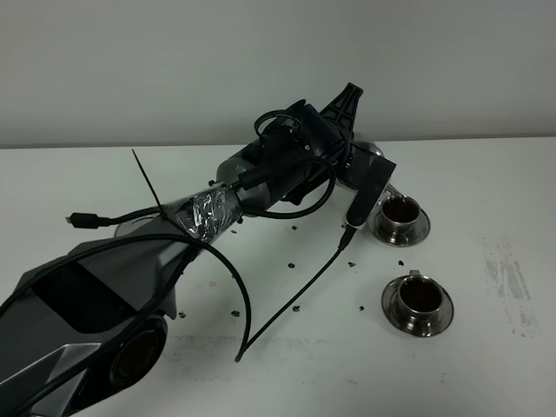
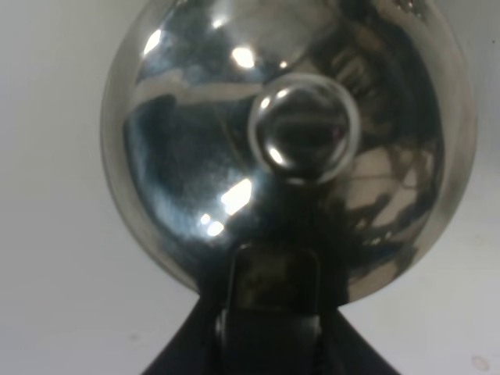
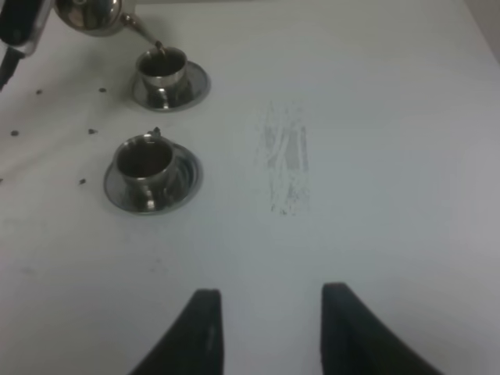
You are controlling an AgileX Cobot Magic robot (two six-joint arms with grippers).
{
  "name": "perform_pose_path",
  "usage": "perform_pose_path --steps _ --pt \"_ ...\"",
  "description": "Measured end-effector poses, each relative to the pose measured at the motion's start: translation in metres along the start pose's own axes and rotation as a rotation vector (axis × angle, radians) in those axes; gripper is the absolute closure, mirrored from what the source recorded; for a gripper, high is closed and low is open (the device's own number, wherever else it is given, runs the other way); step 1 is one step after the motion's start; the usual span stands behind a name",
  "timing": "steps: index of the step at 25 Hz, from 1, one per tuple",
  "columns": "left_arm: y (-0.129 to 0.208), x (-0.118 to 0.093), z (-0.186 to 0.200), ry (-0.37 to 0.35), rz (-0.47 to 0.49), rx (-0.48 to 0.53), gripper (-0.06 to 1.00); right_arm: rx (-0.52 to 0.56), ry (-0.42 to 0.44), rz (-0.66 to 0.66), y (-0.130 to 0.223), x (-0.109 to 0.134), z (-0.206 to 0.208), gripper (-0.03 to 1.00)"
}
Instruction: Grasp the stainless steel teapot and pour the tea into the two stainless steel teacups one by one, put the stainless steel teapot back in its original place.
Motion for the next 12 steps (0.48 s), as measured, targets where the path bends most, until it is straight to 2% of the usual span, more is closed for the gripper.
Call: perform_pose_path --steps 8,12 --pt "0.009 -0.014 -0.001 0.082 0.156 -0.062 0.72 0.000 0.000 0.000 0.000 0.000 0.000 0.67" --pt "0.017 -0.006 0.014 0.082 0.281 -0.092 0.72 0.000 0.000 0.000 0.000 0.000 0.000 0.67"
Point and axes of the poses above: a point on each arm's last joint axis where the gripper is mounted, z pointing back along that axis away from the gripper, x along the wrist's bending axis when the last joint is at zero, y = z × x, the point moved 6 cm from there along -z, pointing out along that axis toward the gripper, and after that the axes turned 9 degrees about -z, right-handed, at the moved point
